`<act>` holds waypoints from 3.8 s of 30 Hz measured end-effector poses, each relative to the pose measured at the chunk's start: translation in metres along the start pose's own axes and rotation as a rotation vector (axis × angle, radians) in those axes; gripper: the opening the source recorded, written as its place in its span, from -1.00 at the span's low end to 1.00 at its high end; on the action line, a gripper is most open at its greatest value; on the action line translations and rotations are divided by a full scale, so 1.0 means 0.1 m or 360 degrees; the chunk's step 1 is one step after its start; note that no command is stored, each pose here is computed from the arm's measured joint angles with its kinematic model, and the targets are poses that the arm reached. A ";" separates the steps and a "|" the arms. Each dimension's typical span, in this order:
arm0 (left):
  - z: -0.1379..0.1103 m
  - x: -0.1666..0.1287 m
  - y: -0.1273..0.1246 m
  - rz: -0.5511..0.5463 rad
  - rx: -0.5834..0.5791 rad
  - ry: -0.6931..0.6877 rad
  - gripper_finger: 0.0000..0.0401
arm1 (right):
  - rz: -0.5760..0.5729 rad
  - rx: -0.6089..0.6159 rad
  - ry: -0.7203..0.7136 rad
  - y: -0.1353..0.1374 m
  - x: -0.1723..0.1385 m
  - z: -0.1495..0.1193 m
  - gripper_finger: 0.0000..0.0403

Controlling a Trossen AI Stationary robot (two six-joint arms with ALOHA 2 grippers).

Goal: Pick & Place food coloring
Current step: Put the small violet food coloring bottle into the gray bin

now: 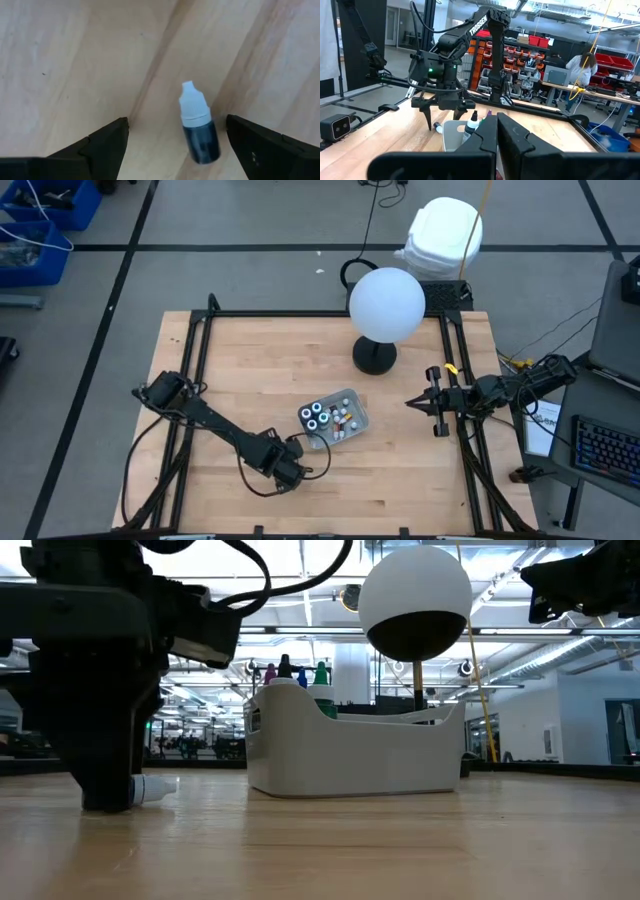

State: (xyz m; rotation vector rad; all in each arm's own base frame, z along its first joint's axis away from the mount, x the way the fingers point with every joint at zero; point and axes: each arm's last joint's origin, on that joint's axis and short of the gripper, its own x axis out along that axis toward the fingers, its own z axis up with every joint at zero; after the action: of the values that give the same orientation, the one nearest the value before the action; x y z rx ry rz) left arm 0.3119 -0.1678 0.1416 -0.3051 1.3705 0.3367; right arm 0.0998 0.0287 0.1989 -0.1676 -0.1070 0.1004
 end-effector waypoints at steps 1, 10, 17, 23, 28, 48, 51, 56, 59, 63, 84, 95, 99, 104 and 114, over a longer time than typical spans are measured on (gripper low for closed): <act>0.00 0.00 0.00 0.0005 0.0002 0.0002 0.66 | 0.0001 0.0000 0.0000 0.00 0.00 0.00 -0.99; 0.00 0.02 0.00 0.0000 0.0052 0.0016 0.08 | 0.0001 0.0000 0.0001 0.00 0.00 0.00 -0.99; 0.00 0.02 0.00 -0.0001 0.0139 0.0017 -0.57 | 0.0010 -0.0014 0.0050 0.01 0.02 -0.03 -0.99; -0.01 0.02 -0.01 -0.0003 0.0237 0.0008 -0.66 | 0.0016 -0.0059 0.0074 0.02 0.05 -0.04 -1.00; -0.01 0.02 -0.06 -0.0050 0.0364 -0.0041 -0.66 | 0.0023 -0.0067 0.0105 0.03 0.08 -0.06 -0.99; -0.02 0.01 -0.18 -0.0191 0.0553 -0.0107 -0.62 | 0.0013 -0.0057 0.0058 0.03 0.10 -0.03 -1.00; -0.03 0.00 -0.20 -0.0198 0.0585 -0.0136 -0.64 | 0.0013 -0.0056 0.0059 0.03 0.10 -0.03 -0.99; 0.00 -0.04 -0.28 -0.0333 0.0711 -0.0221 -0.64 | 0.0060 -0.0071 0.0050 0.04 0.11 -0.03 -1.00; 0.04 -0.10 -0.34 -0.0417 0.0771 -0.0292 -0.60 | 0.0102 -0.0111 0.0033 0.05 0.12 -0.03 -0.99; 0.12 -0.21 -0.43 -0.0499 0.0886 -0.0393 -0.62 | 0.0121 -0.0182 0.0023 0.08 0.17 -0.03 -0.99; 0.50 -1.13 -0.81 -0.0979 0.2004 -0.1469 -0.59 | 0.0107 -0.0498 0.0498 0.50 0.90 0.28 -1.00; 0.59 -1.19 -0.69 -0.0979 0.2001 -0.1465 -0.59 | 0.0159 -0.0950 0.0183 1.06 0.99 0.55 -1.00; 0.68 -1.19 -0.63 -0.0846 0.1966 -0.1542 -0.62 | 0.0203 -0.1070 0.0199 1.19 0.98 0.49 -0.90; 1.01 -1.25 -0.44 -0.0821 0.1697 -0.1731 -0.56 | 0.0128 -0.1162 0.0297 1.38 1.20 0.47 -0.54; 1.37 -1.24 -0.09 -0.1015 0.1172 -0.1626 -0.64 | -0.0280 -0.1695 0.0612 1.61 1.51 0.40 0.07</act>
State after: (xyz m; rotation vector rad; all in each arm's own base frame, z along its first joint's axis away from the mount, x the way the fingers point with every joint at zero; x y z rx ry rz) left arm 0.4178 -0.1280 0.2871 0.0734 0.2765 -0.5058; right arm 0.2299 0.2090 0.2251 -1.2318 0.2217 -0.1773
